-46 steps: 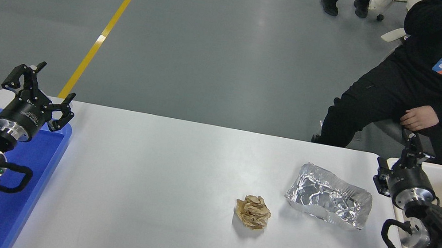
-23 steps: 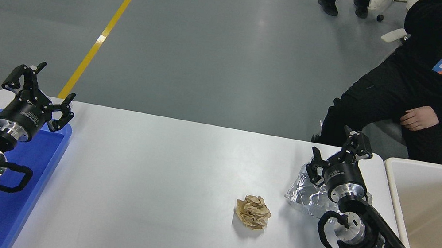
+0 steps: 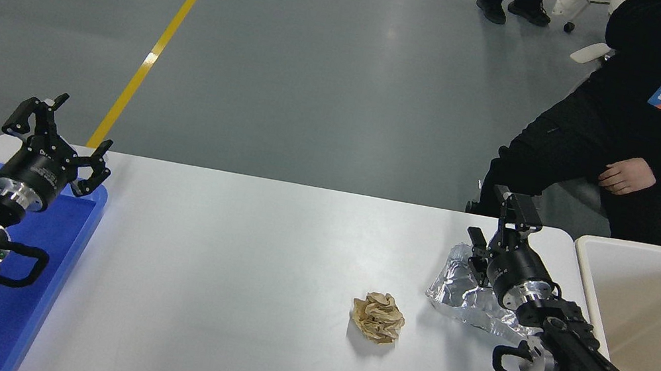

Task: Clean the table surface

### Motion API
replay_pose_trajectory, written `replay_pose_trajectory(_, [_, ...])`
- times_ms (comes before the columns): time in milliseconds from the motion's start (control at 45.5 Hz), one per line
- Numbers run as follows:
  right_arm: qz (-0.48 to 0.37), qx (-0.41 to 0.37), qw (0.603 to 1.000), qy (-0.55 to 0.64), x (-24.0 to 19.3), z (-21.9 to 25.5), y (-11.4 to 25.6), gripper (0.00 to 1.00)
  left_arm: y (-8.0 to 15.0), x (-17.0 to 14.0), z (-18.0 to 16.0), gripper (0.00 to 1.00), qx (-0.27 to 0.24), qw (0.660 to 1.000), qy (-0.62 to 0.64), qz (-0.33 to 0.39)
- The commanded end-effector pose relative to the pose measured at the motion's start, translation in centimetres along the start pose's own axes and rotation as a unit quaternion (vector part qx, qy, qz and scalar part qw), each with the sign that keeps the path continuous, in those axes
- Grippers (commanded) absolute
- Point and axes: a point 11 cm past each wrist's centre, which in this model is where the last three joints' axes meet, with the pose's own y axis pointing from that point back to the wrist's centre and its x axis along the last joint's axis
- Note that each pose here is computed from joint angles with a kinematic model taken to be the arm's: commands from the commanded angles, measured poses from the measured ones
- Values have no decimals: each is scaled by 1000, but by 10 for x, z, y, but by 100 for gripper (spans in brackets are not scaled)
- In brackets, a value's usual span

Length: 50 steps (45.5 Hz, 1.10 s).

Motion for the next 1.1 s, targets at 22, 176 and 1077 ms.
replay_pose_trajectory(22, [-67,-27,975,208,23,-3,23,100,0,0,0,100,0,1000,0,0])
replay_pose_trajectory(176, [-80,-65,964,246,49,-8,25,100,0,0,0,100,-1,1000,0,0])
replay_pose_trajectory(1077, [-224,-318,783,486,130,50,50,100,0,0,0,100,0,1000,0,0])
